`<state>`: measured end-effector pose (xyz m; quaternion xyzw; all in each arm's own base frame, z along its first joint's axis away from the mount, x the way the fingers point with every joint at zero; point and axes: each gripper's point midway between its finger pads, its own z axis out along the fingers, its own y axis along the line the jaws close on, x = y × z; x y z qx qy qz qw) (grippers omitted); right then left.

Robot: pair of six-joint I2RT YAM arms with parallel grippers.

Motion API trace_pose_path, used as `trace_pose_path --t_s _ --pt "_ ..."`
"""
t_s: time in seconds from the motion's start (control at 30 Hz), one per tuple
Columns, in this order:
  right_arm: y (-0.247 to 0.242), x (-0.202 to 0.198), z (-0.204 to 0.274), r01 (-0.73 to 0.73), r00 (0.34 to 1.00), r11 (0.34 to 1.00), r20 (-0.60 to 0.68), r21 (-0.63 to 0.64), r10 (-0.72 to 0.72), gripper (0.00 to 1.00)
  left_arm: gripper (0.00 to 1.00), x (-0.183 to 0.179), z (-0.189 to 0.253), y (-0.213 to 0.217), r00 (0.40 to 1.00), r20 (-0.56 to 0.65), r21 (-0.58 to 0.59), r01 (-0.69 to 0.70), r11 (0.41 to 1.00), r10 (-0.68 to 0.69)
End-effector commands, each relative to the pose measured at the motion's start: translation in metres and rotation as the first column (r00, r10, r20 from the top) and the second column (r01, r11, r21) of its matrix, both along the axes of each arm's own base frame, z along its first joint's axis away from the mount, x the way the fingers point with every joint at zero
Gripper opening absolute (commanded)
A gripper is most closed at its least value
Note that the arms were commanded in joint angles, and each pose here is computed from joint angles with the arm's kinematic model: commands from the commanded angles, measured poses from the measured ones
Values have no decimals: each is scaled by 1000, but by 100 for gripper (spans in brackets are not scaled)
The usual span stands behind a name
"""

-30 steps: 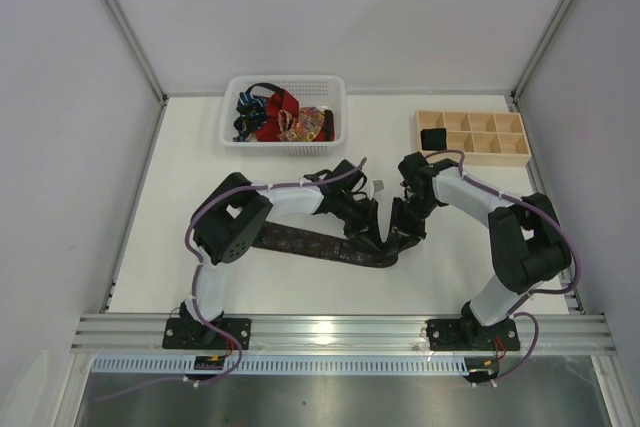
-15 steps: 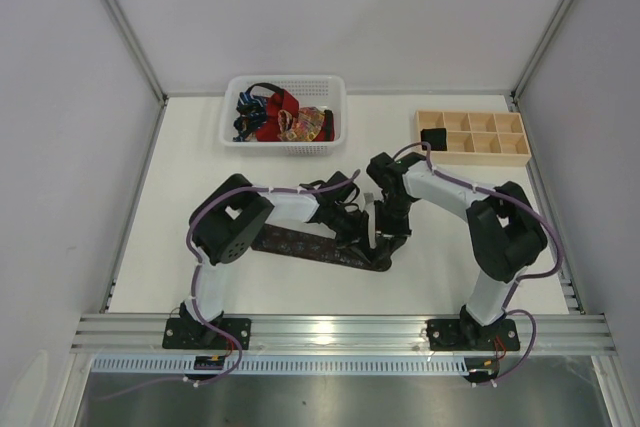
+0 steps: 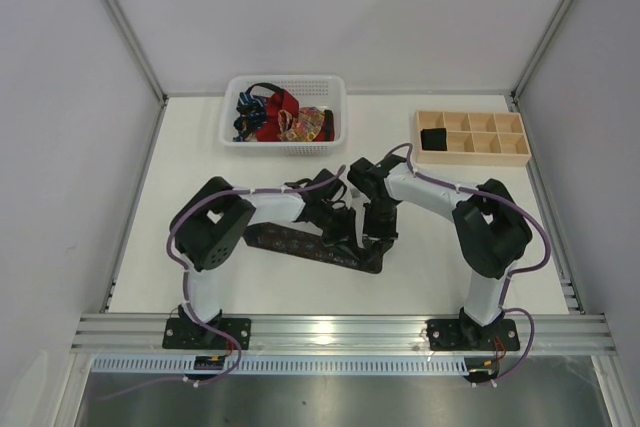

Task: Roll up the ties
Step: Roll the tie

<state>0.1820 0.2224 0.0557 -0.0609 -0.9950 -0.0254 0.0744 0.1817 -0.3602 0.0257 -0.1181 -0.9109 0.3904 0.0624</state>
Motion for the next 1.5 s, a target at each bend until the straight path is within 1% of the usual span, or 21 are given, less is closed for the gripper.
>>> trace_pose_path --t_s 0.0,0.07,0.1,0.27,0.33,0.4,0.43,0.47,0.63,0.67,0.77,0.9,0.93,1.07,1.27,1.33,1.37,1.47 --pt "6 9 -3 59 998 997 39 -41 -58 27 19 17 23 16 993 119 -18 -24 1000 26" --pt "8 8 -5 64 997 997 37 -49 -62 28 19 19 24 27 991 125 -14 -44 999 46" --pt "10 7 -5 60 997 997 40 -51 -58 29 19 21 29 32 988 143 -18 -50 999 52" --pt "15 10 -4 78 996 995 49 -60 -75 35 20 17 25 52 985 155 3 -82 997 81" --pt "18 11 -4 86 995 995 47 -56 -84 40 19 17 17 60 983 152 11 -107 994 104" --pt "20 11 -5 89 995 994 39 -63 -86 44 18 23 12 68 975 177 16 -139 990 134" --pt "22 11 -6 90 996 994 34 -65 -88 47 18 21 4 77 972 178 41 -163 986 153" --pt "23 12 -7 92 995 994 31 -64 -90 48 17 22 6 79 970 183 30 -170 985 162" --pt "34 14 -14 104 995 992 6 -69 -103 52 17 19 6 90 962 202 32 -194 980 184" --pt "39 18 -10 104 995 993 13 -57 -104 53 17 18 7 91 961 204 31 -195 980 184" --pt "41 22 -5 97 995 992 28 -74 -95 54 17 19 11 96 955 220 29 -210 977 199" --pt "44 25 1 86 996 993 40 -76 -84 55 17 22 10 94 954 221 19 -211 977 202" --pt "45 24 1 77 997 994 37 -79 -74 55 17 21 9 93 956 203 16 -218 976 210" --pt "47 20 -1 65 998 995 26 -82 -63 54 17 25 9 85 957 182 -18 -225 974 225" --pt "45 19 -2 51 998 996 34 -79 -49 54 17 28 20 74 963 161 -63 -208 976 216" --pt "48 18 -2 54 998 997 31 -59 -52 55 17 31 26 68 965 147 -92 -207 974 219" --pt "46 16 -3 54 998 997 26 -60 -52 56 17 31 26 67 965 139 -95 -209 973 221" --pt "49 16 -2 52 998 998 37 -36 -50 62 17 32 26 63 969 114 -109 -208 972 220"
